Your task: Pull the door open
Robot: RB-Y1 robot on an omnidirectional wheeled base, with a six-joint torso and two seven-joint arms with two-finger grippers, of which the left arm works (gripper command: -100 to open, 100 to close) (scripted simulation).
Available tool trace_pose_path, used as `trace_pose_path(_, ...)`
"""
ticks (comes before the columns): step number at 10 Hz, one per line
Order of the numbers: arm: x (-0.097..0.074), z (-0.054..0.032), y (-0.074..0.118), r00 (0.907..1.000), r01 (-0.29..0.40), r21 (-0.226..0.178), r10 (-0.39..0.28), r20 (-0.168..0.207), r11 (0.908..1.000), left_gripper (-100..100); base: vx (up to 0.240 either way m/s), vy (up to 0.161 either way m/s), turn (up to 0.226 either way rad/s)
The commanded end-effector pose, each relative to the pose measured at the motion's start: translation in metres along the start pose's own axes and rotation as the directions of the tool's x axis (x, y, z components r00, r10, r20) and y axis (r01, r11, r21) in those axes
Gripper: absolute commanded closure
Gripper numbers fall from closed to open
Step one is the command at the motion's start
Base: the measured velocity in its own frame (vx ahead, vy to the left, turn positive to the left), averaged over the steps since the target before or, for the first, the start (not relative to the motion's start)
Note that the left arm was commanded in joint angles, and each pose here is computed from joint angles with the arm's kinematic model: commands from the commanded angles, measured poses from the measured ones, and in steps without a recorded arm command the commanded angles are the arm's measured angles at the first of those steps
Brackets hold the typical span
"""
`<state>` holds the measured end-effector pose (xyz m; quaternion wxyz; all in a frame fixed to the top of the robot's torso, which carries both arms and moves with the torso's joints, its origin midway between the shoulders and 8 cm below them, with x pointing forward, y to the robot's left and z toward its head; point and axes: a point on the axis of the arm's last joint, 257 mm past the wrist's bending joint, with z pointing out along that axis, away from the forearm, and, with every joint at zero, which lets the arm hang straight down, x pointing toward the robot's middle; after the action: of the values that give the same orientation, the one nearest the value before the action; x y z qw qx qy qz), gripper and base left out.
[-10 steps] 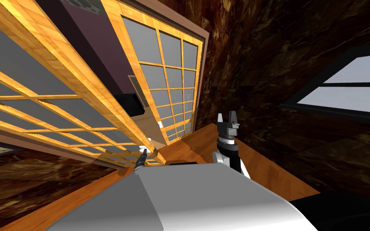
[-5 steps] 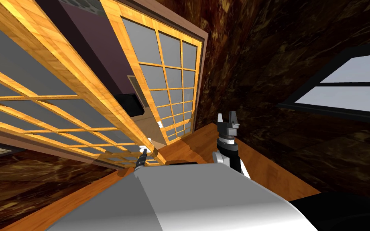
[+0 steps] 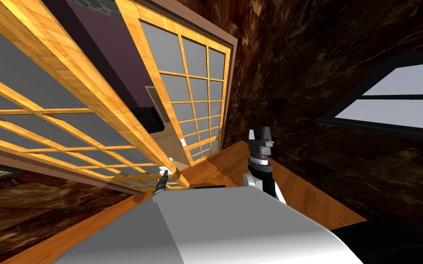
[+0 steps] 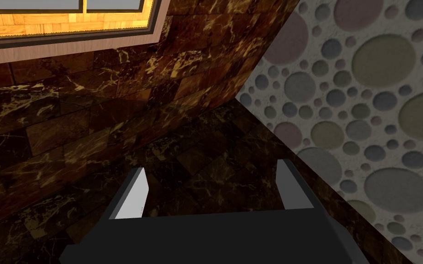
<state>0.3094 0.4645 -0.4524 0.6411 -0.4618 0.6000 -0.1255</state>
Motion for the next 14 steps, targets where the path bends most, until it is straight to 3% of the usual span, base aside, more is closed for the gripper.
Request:
trace_pose_path(1,-0.005,0.0018,0.002,0.9984,0.055,0.0,-0.055,0.01,0.9985,100,-0.072,0.002,-0.144)
trace_pose_path(4,-0.008,0.0051,-0.002,0.9899,0.141,0.011,-0.141,0.017,0.99,100,-0.073,0.035,-0.097)
trace_pose_path(6,-0.01,0.008,-0.005,0.9777,0.209,0.022,-0.209,0.02,0.9778,100,-0.081,0.04,-0.109)
trace_pose_path(7,-0.01,0.008,-0.005,0.9763,0.215,0.022,-0.215,0.02,0.9764,100,-0.053,0.02,-0.051)
trace_pose_path(8,-0.011,0.0094,-0.007,0.9675,0.252,0.027,-0.252,0.022,0.9675,100,-0.043,0.024,-0.073)
trace_pose_path(11,-0.011,0.0093,-0.007,0.9675,0.252,0.027,-0.252,0.022,0.9675,100,-0.016,0.005,-0.01)
trace_pose_path(12,-0.012,0.011,-0.009,0.9553,0.294,0.034,-0.295,0.023,0.9552,100,-0.033,0.029,-0.08)
trace_pose_path(13,-0.012,0.011,-0.009,0.9553,0.294,0.034,-0.295,0.023,0.9552,100,-0.043,0.018,-0.064)
trace_pose_path(14,-0.013,0.0127,-0.011,0.941,0.337,0.04,-0.338,0.023,0.9408,100,-0.051,0.019,-0.096)
